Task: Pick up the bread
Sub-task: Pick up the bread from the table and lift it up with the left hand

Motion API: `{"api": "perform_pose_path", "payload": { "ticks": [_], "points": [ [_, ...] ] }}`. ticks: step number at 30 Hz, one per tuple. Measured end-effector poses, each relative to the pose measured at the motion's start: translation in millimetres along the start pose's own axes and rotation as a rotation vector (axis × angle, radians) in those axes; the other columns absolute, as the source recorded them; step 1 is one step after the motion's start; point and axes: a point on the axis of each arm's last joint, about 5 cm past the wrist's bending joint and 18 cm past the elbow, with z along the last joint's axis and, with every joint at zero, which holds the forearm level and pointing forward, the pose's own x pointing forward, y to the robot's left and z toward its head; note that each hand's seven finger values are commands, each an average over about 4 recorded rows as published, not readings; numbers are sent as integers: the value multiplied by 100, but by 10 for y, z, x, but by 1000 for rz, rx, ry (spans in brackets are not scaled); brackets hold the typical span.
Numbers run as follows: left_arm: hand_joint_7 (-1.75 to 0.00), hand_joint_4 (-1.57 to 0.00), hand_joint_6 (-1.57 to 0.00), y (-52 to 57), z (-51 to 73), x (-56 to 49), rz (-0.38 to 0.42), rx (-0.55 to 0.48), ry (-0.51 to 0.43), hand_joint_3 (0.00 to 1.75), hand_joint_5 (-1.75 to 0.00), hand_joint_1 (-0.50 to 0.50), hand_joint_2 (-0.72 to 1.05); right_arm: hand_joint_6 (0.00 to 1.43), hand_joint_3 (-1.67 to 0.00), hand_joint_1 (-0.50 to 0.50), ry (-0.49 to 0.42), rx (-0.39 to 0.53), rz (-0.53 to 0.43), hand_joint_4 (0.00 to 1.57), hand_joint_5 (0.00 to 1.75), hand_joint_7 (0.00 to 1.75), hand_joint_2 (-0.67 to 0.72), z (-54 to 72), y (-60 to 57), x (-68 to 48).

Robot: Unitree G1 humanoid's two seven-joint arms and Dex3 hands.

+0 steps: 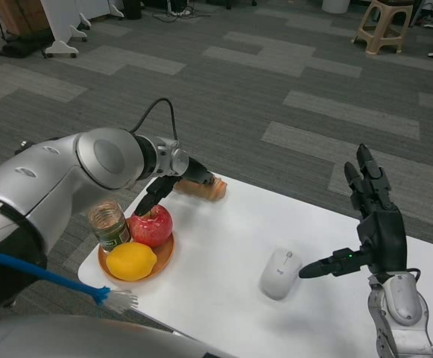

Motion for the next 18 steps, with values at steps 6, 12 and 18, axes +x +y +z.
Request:
{"api": "perform_pose_path", "payload": {
  "ticks": [6,12,18],
  "points": [
    [-5,0,0,2,83,3,-7,16,-38,9,0,-50,-55,0,0,-38,-1,0,-2,0,10,0,22,1,-3,0],
    [-5,0,0,-1,175,8,-16,38,-72,7,0,-50,-55,0,0,-38,-1,0,-2,0,10,0,22,1,-4,1],
    [-3,0,0,1,266,15,-19,52,-100,9,0,-50,-55,0,0,-38,-1,0,-3,0,10,0,22,1,-4,1]
  ]
}}
